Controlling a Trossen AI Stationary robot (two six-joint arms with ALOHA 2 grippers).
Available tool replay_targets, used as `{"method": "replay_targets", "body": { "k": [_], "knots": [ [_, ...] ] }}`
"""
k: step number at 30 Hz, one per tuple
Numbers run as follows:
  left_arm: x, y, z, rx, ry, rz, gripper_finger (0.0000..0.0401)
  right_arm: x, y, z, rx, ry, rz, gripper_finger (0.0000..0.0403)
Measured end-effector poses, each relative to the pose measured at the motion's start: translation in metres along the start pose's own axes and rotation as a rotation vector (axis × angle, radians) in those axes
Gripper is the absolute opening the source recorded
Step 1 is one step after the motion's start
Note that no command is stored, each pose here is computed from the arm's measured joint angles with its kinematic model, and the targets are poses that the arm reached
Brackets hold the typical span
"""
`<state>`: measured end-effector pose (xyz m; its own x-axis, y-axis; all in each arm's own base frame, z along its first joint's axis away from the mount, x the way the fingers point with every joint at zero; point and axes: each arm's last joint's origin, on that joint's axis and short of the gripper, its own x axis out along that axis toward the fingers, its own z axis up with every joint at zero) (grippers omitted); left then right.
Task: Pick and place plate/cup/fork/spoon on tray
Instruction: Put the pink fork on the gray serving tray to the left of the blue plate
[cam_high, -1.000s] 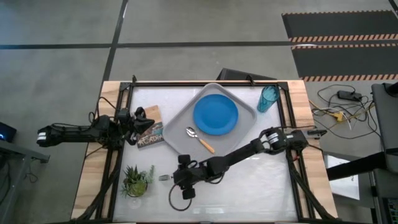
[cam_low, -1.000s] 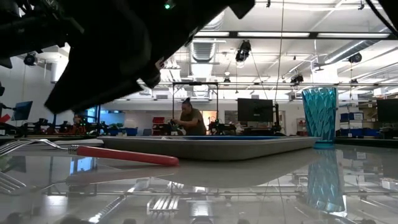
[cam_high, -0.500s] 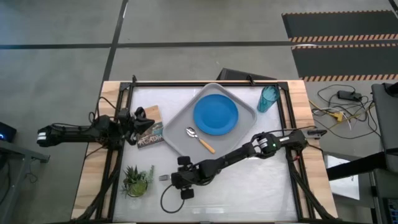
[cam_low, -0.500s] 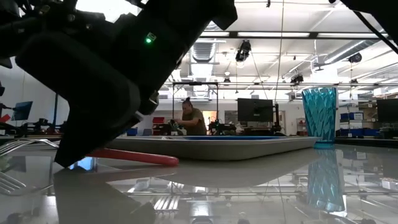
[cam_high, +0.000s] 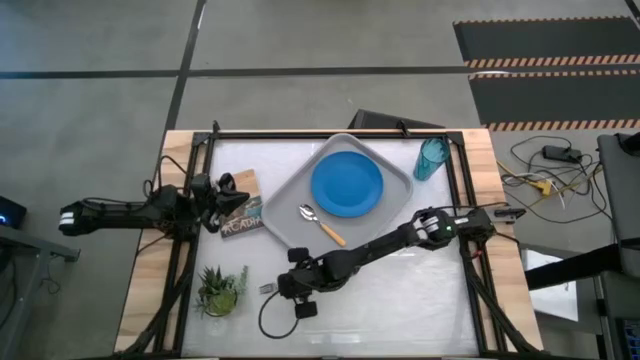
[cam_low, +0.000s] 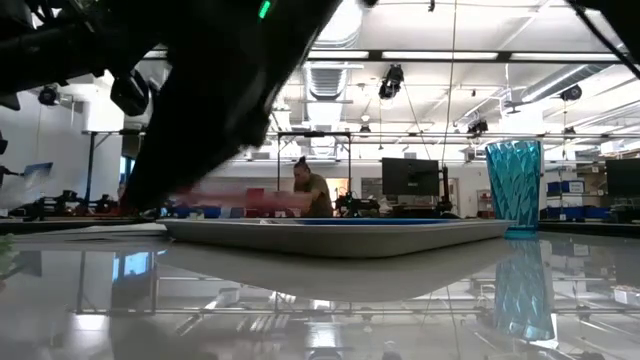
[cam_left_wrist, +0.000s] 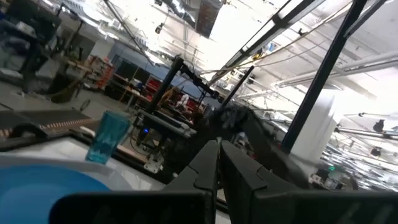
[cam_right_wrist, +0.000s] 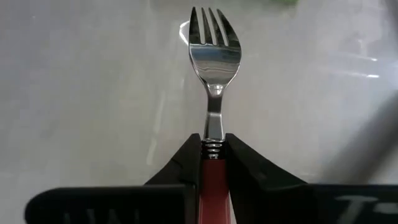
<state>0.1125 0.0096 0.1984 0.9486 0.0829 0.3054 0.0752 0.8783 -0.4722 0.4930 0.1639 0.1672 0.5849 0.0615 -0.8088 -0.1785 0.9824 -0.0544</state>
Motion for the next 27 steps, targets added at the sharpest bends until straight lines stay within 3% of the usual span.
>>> {"method": "replay_targets", "body": {
  "k": [8,12,20,27],
  "knots": [
    [0.004,0.002,-0.006,-0.026,0.06,0.003,0.0,-0.057,-0.008,-0.01,0.023,-0.073,0.007,0.0035],
    [0.007,0.0,-0.003,-0.017,0.017,-0.031,0.0,-0.083,-0.012,-0.023,0.082,-0.285,0.041,0.0035],
    [0.024,-0.015,0.002,0.087,-0.015,-0.147,0.0,-0.105,-0.02,-0.064,0.199,-0.8,0.227,0.0035],
    [0.062,-0.038,0.004,0.236,0.048,-0.235,0.0,-0.111,-0.024,-0.086,0.269,-0.976,0.377,0.0035]
  ]
}}
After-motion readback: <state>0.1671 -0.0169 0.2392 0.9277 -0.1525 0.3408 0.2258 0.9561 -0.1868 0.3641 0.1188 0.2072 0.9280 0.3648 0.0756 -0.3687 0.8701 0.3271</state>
